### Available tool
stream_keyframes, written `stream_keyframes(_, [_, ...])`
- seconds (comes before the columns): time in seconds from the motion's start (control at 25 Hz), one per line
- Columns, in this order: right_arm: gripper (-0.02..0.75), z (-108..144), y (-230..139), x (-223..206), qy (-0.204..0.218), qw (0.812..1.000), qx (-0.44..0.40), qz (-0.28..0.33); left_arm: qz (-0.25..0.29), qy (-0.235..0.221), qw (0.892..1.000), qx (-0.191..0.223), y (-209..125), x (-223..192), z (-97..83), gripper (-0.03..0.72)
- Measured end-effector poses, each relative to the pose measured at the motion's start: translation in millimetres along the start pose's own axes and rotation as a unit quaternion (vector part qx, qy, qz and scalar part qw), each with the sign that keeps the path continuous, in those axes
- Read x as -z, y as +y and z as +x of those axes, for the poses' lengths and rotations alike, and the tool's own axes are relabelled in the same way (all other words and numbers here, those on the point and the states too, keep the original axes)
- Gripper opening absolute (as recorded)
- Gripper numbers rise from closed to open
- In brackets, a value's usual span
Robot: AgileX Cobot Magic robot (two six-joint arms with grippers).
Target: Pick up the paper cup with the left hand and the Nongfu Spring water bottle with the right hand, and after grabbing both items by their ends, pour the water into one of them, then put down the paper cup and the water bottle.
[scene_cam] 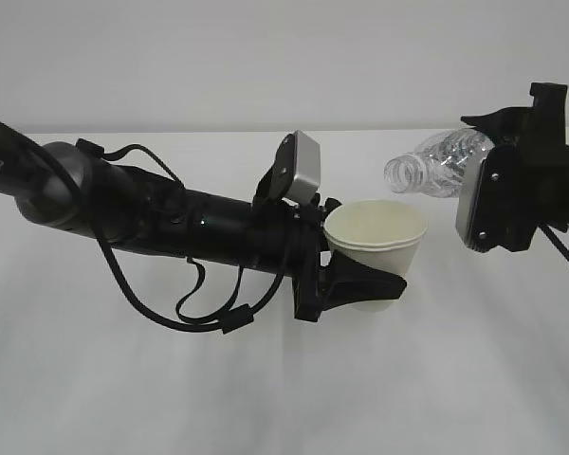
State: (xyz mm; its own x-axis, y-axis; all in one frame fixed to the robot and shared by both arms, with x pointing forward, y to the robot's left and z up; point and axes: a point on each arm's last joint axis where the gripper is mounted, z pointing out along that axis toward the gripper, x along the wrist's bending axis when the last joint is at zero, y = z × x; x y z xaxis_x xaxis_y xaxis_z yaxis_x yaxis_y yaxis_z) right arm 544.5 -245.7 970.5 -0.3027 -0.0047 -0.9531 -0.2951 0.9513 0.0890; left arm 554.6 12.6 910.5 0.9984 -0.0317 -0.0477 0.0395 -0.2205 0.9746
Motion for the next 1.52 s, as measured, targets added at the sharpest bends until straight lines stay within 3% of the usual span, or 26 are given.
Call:
stream_keyframes(0.2, [0.501,0,0,0,0.0,1.0,0.012,0.0,-0.007,0.007,1.0,0.003,-1,9,6.6,0.449])
stream_keyframes(1.52, [0.501,-11,1,-4,-0.017,0.999,0.051,-0.008,0.0,-0.007,1.0,-0.016,-2,10,4.5,0.447])
